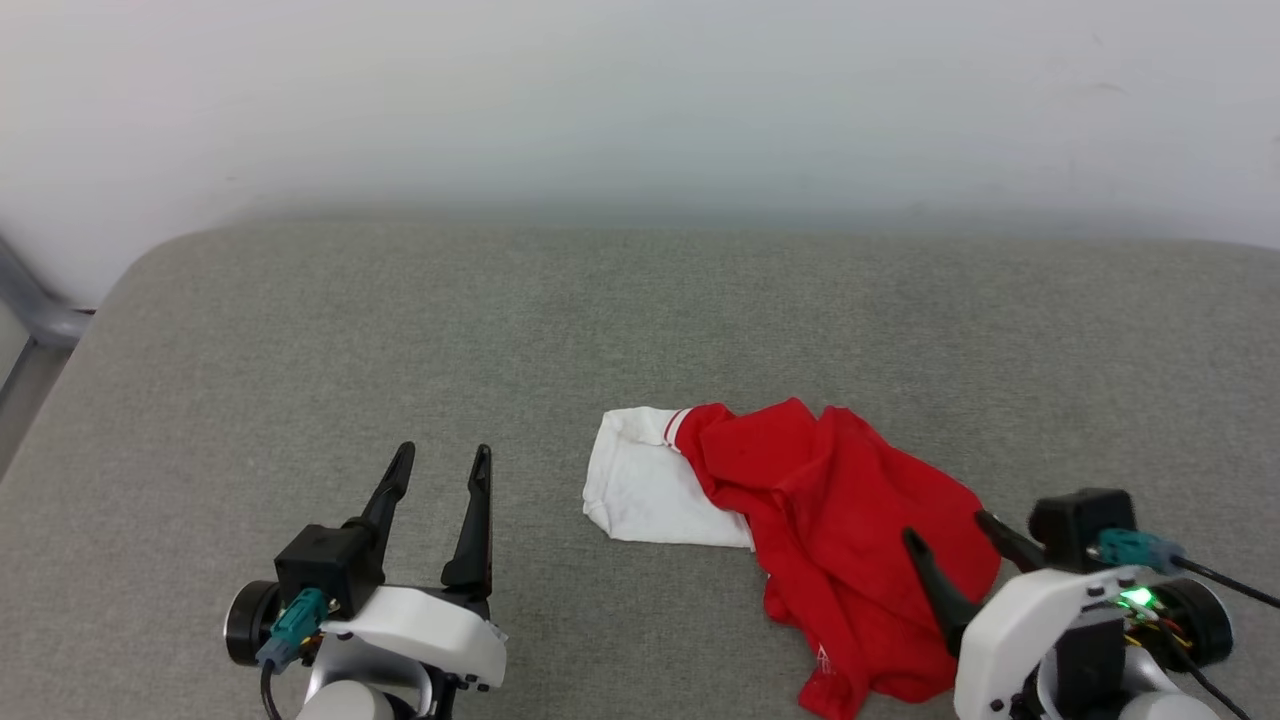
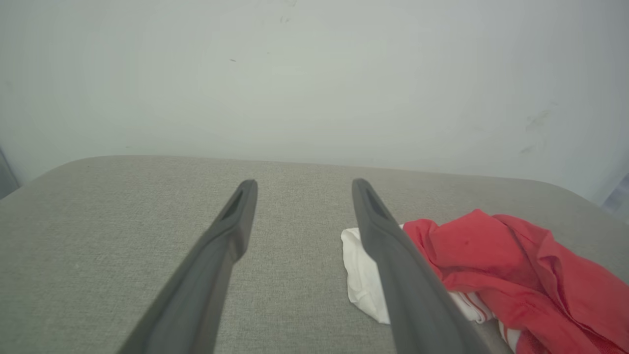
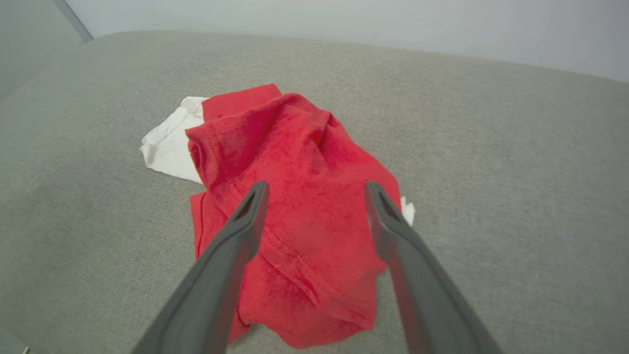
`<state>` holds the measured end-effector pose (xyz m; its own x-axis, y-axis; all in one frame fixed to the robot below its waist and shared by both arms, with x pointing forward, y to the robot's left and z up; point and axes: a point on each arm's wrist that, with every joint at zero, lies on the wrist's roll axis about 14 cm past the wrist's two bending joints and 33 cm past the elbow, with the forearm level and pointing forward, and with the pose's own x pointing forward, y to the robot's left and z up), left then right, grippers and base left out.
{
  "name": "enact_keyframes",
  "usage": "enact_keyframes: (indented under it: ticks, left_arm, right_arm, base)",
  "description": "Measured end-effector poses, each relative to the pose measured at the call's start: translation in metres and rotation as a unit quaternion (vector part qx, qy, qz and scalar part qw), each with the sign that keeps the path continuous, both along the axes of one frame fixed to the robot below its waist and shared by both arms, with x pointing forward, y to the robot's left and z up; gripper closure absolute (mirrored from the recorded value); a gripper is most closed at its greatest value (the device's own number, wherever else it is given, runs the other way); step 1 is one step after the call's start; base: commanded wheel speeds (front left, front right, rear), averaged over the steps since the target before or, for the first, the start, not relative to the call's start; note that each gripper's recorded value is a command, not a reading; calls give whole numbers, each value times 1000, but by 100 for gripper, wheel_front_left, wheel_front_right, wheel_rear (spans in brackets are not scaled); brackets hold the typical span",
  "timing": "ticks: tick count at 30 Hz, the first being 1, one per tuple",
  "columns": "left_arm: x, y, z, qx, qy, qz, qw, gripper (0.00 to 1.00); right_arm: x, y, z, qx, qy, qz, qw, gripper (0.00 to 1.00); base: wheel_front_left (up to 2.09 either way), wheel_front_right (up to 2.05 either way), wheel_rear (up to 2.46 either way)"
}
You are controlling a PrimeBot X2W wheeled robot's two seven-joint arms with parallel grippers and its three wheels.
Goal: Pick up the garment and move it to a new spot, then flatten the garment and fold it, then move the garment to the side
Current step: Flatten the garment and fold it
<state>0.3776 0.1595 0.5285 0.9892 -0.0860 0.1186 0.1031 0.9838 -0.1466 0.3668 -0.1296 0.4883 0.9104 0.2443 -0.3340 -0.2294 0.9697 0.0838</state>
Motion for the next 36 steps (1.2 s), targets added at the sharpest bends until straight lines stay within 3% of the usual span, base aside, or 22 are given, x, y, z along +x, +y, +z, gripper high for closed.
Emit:
enact_keyframes:
  ticks: [8, 17, 18, 19, 27, 32, 36]
  left_arm:
    - [6, 8, -1, -4, 1, 11, 1000, 0]
    - [12, 14, -11, -10, 14, 24, 1000, 0]
    - [12, 15, -12, -10, 14, 26, 999, 0]
    - [12, 16, -13, -10, 15, 28, 999, 0]
    - [12, 16, -12, -10, 14, 30, 999, 0]
    - [15, 8, -10, -13, 8, 18, 1000, 0]
    - [18, 0, -9, -17, 7, 7, 1000, 0]
  right_arm:
    - [12, 75, -20, -31, 75, 145, 986, 0]
    - [28, 100, -52, -84, 133, 201, 967, 0]
    - [30, 98, -54, -90, 135, 200, 966, 57]
    - [33, 96, -56, -96, 137, 198, 966, 99]
    - [55, 66, -35, -94, 107, 151, 978, 100]
    - [80, 1, -7, -99, 69, 58, 991, 100]
    - [86, -62, -1, -102, 73, -30, 992, 100]
  base:
    - [0, 0, 0]
    - [0, 0, 0]
    - [0, 0, 0]
    - [0, 0, 0]
    - [0, 0, 0]
    - [0, 0, 0]
    - [0, 0, 0]
